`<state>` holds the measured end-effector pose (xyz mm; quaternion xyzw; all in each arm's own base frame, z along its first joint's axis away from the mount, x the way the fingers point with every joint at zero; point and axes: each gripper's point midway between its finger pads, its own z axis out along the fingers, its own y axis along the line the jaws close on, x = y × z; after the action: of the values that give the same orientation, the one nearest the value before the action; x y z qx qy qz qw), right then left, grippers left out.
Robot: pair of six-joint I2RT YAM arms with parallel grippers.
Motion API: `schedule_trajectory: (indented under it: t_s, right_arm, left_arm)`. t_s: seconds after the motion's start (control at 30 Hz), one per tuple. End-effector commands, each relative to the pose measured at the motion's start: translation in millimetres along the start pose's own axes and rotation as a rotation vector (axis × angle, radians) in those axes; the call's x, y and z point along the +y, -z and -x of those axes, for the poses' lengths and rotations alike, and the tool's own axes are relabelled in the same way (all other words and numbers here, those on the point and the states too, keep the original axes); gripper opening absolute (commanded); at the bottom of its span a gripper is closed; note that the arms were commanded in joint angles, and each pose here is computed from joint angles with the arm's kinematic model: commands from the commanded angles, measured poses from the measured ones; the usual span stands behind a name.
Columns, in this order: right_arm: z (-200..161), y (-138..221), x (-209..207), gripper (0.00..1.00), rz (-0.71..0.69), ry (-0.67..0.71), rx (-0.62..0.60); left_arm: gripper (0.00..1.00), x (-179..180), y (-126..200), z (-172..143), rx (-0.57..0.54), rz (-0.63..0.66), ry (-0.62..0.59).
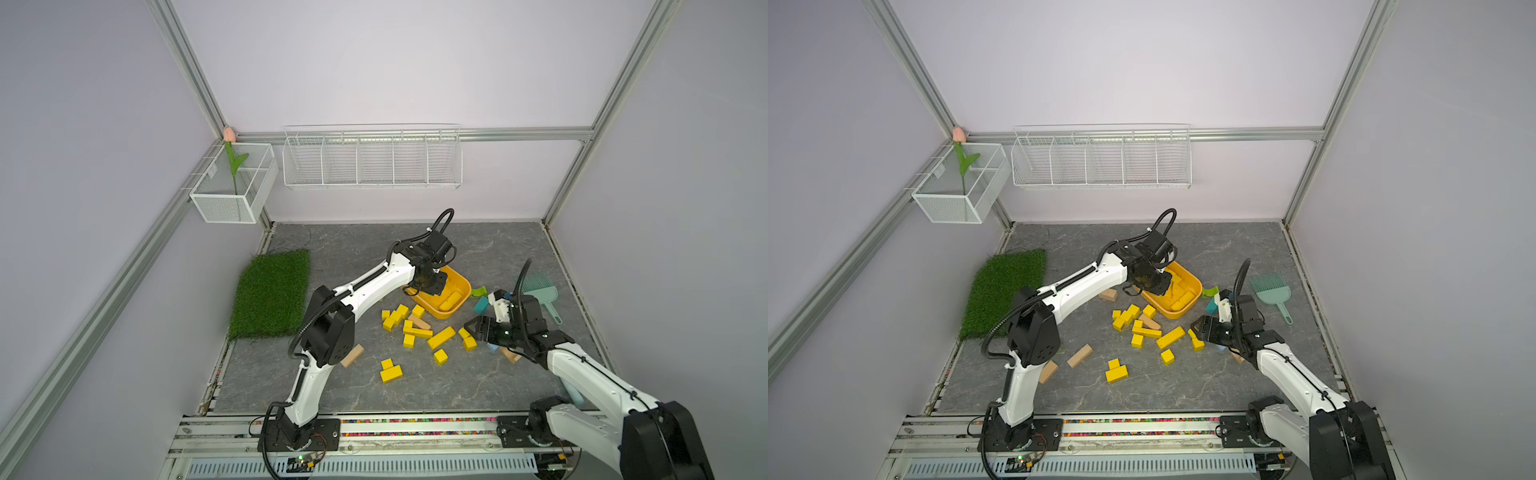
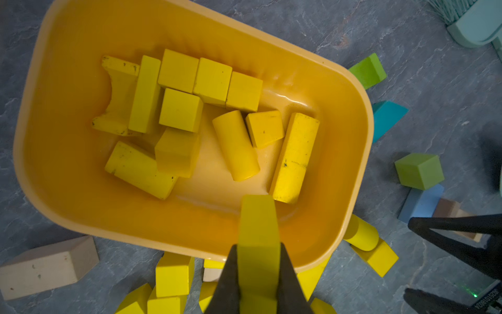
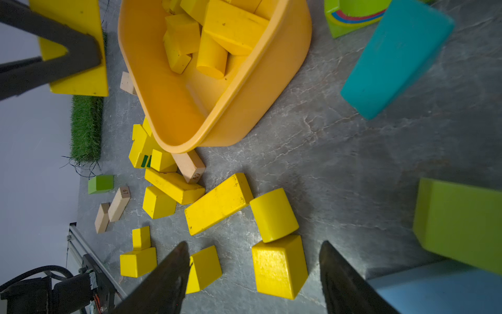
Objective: Pick out the yellow building blocks
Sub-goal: Place the building block in the storage box.
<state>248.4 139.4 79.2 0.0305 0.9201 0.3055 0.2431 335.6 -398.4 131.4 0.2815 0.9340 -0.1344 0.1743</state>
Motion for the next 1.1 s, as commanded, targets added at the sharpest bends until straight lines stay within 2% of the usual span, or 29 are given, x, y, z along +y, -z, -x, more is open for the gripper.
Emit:
schedule_trajectory:
  t_s: [0.0, 0.37, 0.7, 1.07]
  right_arm:
    - [-3.3, 1.7, -0.4, 0.76, 0.016, 0.009, -0.01]
    - [-3.2, 3.9, 0.3, 0.76, 0.021, 0.011, -0.021]
    - [-3.2, 2.4, 0.0, 0.76, 0.026, 0.009, -0.017]
    - [-3.6, 1.8, 0.2, 0.76, 0.031, 0.004, -0.011]
  left_arm:
    - [0.05, -8.8, -2.1, 1.9, 0.025, -0.016, -0.079]
    - [0.05, -16.6, -13.9, 13.6, 0.041, -0.035, -0.126]
    - [0.11, -27.2, -27.2, 11.5, 0.079, -0.083, -0.134]
    - [0.2, -28.3, -50.8, 13.2, 0.097, -0.072, -0.117]
